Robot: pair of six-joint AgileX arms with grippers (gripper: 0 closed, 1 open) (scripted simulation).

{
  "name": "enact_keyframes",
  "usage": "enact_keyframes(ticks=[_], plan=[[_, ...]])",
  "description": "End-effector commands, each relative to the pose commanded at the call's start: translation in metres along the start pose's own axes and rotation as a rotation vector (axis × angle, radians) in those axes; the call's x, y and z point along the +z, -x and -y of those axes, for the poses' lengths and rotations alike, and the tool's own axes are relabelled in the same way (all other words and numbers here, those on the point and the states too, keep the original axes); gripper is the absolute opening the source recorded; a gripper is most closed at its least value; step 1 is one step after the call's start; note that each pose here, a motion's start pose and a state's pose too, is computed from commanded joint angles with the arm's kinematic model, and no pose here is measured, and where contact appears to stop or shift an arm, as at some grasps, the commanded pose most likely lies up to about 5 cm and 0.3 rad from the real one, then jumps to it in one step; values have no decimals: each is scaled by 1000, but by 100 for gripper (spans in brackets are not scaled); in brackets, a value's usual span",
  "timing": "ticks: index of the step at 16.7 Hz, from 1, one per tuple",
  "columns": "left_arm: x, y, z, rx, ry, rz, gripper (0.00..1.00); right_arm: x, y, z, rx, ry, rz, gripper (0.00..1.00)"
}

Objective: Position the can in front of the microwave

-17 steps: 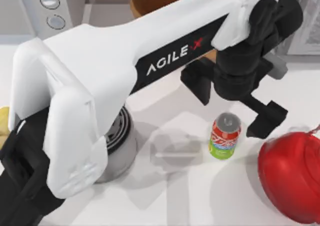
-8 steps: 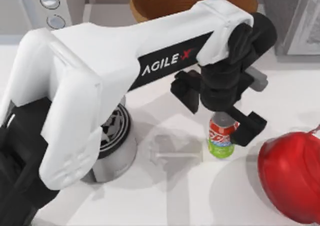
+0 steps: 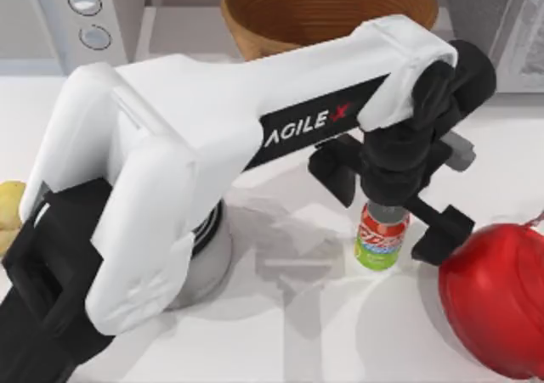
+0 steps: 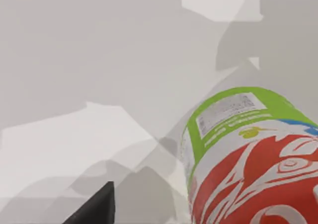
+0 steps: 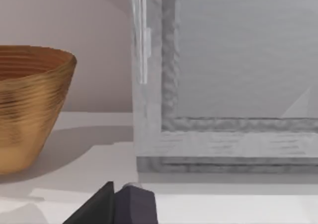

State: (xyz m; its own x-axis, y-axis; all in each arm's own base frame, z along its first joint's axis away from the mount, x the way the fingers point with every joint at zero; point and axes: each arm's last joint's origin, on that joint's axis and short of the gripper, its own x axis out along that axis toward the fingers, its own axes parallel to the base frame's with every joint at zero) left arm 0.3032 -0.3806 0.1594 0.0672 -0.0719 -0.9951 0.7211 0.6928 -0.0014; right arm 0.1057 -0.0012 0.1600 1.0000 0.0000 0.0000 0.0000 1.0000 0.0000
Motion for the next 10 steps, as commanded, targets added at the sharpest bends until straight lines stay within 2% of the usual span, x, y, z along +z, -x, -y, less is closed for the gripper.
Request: enact_keyframes(ticks=[10], plan=[[0, 0, 0, 0, 0, 0, 25, 0, 0, 0, 0, 0, 0, 100]])
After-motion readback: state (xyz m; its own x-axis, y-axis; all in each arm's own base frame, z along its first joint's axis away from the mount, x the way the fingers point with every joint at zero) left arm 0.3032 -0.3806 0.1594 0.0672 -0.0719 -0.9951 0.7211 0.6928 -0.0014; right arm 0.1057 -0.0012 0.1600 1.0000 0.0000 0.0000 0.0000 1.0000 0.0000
